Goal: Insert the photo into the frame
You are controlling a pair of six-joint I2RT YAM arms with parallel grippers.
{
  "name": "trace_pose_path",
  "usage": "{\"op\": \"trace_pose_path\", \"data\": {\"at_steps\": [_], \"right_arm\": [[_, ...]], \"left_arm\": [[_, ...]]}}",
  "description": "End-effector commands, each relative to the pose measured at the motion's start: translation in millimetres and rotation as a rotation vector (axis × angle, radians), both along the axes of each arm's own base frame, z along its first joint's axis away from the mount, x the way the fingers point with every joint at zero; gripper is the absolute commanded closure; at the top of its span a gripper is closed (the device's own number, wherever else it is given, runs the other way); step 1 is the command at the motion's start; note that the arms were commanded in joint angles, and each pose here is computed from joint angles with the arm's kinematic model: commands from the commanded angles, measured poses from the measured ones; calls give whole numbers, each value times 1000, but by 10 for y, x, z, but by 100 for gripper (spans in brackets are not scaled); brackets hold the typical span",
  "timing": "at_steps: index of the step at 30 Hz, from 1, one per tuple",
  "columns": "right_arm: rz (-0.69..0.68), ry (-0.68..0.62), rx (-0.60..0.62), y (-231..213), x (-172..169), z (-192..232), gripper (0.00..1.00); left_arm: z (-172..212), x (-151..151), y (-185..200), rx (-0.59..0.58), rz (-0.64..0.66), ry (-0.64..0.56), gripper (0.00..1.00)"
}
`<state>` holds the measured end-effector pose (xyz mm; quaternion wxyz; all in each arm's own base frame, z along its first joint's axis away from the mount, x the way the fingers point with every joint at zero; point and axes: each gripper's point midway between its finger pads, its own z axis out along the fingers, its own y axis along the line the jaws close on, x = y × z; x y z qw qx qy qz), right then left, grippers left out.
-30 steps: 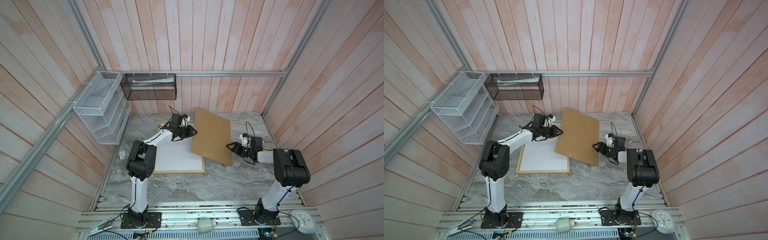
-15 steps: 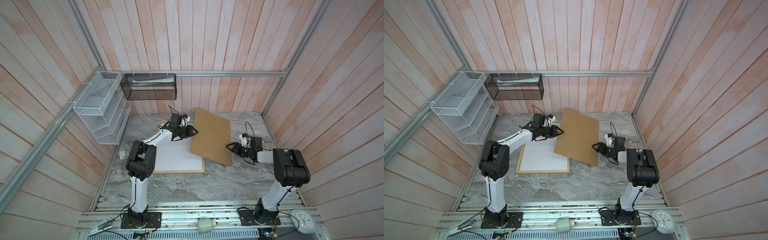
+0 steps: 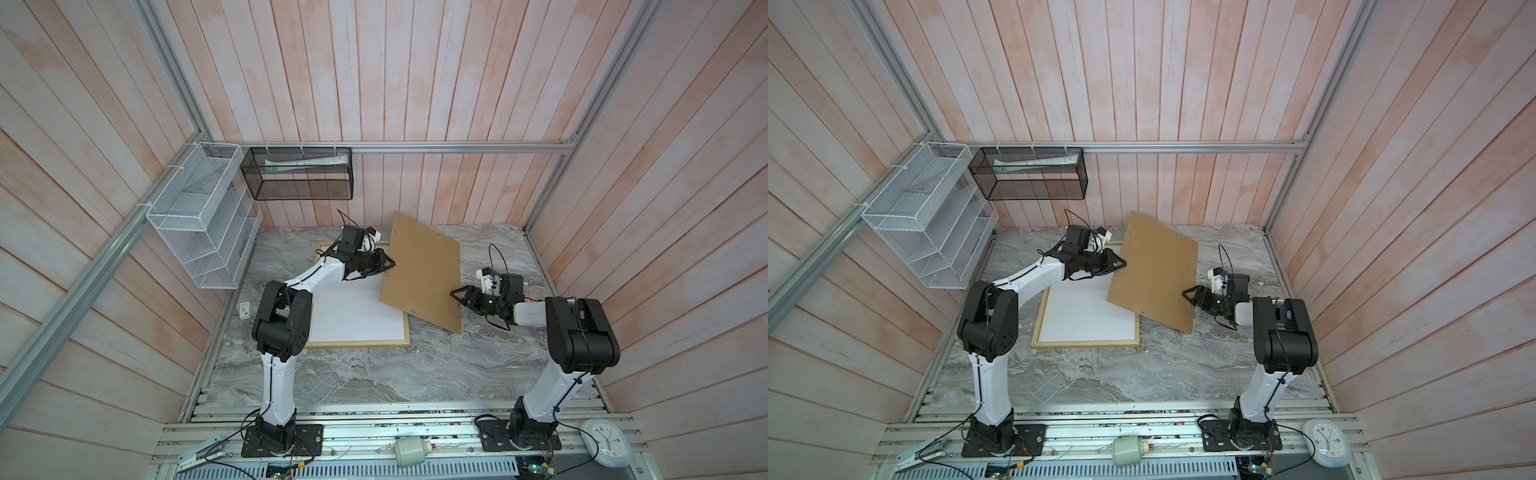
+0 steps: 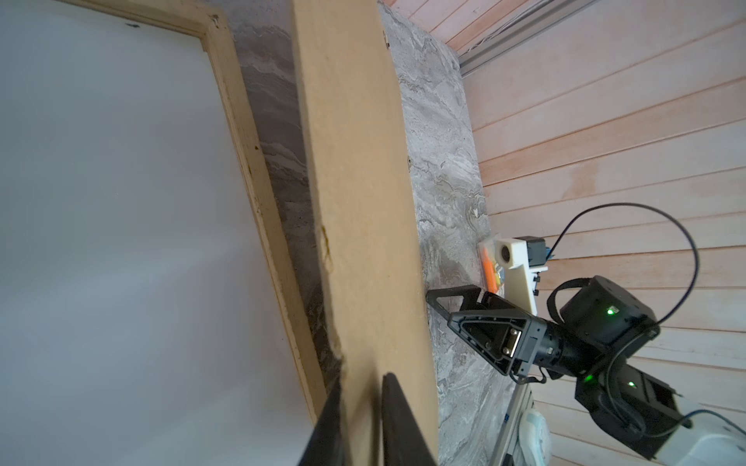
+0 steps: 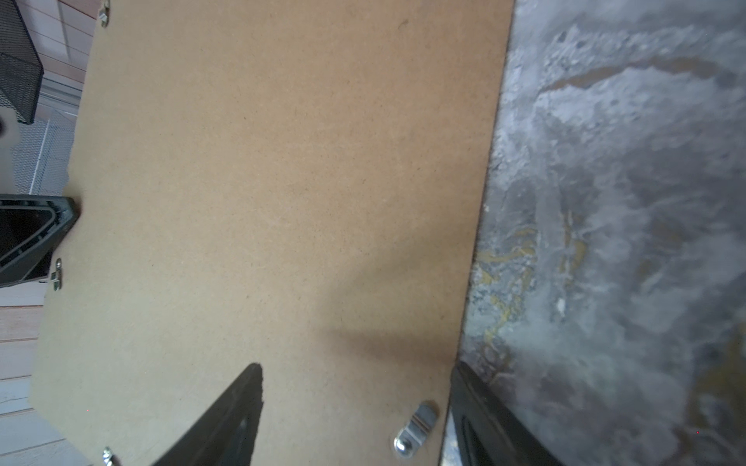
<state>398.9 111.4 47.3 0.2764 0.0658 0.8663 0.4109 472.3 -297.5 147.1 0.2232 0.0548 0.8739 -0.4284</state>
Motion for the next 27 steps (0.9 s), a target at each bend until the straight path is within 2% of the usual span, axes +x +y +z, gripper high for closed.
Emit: {"op": "trace_pose_path", "data": {"at_steps": [1,10,19,27], "right_arm": [[60,-15,29,126,-12,52,26],[30,-23,41,7,-14,99,26],[-22,-44,105,-183,29,177,25],[-24,-97,208,-168,128,345,22]], "left_arm": [[278,-61,-92,-35,-45,-51,86],[331,-24,-34,-97,-52,-35,99],[594,0,61,-275,-86,-22,100],[930,-47,234,-433,-105,-44,100]]}}
